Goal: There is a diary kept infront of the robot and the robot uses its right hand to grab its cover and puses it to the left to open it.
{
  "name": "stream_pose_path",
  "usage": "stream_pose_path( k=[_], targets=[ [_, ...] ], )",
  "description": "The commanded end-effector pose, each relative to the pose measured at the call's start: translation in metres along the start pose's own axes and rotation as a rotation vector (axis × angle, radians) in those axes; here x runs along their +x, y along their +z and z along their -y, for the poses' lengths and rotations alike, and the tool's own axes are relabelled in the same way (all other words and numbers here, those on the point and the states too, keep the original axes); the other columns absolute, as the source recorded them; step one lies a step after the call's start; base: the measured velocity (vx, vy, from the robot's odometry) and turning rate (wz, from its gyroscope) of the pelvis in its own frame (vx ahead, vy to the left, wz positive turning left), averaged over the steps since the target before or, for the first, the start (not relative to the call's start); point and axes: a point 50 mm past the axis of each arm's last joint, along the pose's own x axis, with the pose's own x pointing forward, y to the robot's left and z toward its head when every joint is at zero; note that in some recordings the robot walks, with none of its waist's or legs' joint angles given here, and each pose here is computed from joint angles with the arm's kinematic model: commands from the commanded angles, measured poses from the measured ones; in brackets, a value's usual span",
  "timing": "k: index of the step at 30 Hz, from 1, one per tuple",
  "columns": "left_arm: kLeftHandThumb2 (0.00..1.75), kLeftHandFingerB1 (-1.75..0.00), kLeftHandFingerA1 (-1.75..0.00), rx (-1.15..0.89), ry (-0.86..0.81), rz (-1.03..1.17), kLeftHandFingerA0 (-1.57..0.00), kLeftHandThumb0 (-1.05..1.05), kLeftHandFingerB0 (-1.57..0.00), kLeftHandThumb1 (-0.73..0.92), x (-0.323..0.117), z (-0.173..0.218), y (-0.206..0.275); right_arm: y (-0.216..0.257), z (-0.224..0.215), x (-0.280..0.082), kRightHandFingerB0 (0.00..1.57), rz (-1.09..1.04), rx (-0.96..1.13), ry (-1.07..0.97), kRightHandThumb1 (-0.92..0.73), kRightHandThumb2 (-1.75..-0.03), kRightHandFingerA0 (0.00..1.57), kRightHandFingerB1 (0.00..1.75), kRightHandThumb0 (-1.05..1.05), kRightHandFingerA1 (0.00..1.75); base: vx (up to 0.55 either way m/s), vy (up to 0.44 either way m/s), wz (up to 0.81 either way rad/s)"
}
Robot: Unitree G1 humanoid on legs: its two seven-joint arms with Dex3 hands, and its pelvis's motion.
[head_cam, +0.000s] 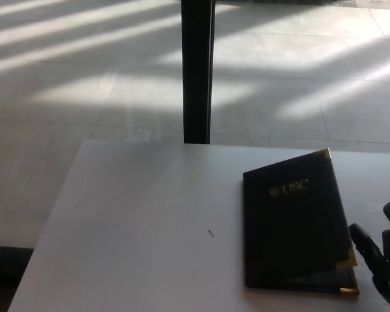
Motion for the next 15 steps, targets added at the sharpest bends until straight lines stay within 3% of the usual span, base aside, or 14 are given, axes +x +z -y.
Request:
stream_pose_path(
  k=[1,2,3,4,9,10,11,15],
  targets=[
    [1.41,-0.86,-0.98,0.002,0.003,0.017,-0.11,-0.91,0.00,0.52,0.000,-0.005,0.009,-0.007,-0.013,-0.004,0.30,0.028,-0.054,0.052,-0.92,-0.78,0.39,0.45,-0.83,0.56,0.00,0.000,0.00],
    [1.09,-1.36,-1.59,0.005,0.001,0.018,-0.17,-1.05,-0.14,0.92,0.000,-0.005,0.009,-0.009,-0.018,-0.005,0.30,0.031,-0.062,0.054,-0.92,-0.78,0.42,0.45,-0.85,0.57,0.00,0.000,0.00],
    [1.09,-1.36,-1.59,0.004,0.000,0.020,-0.17,-1.05,-0.14,0.92,0.000,-0.004,0.010,-0.010,-0.021,-0.005,0.30,0.032,-0.066,0.055,-0.92,-0.78,0.42,0.45,-0.85,0.57,0.00,0.000,0.00],
    [1.43,-0.86,-0.97,-0.003,0.001,0.019,-0.10,-0.92,0.00,0.55,0.000,-0.004,0.010,-0.011,-0.022,-0.006,0.31,0.029,-0.068,0.056,-0.92,-0.78,0.41,0.43,-0.81,0.55,0.00,0.000,0.00],
    [1.38,-0.84,-0.97,-0.011,0.016,0.016,-0.15,-0.87,0.00,0.51,0.001,-0.001,0.011,-0.020,-0.020,-0.008,0.27,0.001,-0.070,0.055,-0.92,-0.79,0.37,0.46,-0.84,0.59,0.00,0.000,0.00],
    [1.06,-1.33,-1.57,-0.014,0.016,0.016,-0.21,-1.05,-0.14,0.92,0.001,-0.002,0.010,-0.023,-0.019,-0.009,0.27,-0.009,-0.068,0.049,-0.92,-0.79,0.36,0.46,-0.83,0.59,0.00,0.000,0.00],
    [1.41,-0.86,-0.97,-0.028,0.016,0.020,-0.11,-0.92,0.00,0.53,0.001,-0.001,0.011,-0.029,-0.018,-0.011,0.26,-0.029,-0.067,0.038,-0.91,-0.78,0.36,0.45,-0.84,0.59,0.00,0.000,0.00],
    [1.37,-0.81,-0.93,-0.021,0.007,0.029,-0.13,-0.82,0.00,0.51,0.002,0.003,0.013,-0.050,-0.017,-0.018,0.27,-0.076,-0.073,0.037,-0.92,-0.77,0.37,0.47,-0.85,0.60,0.00,0.000,0.00]
  ],
)
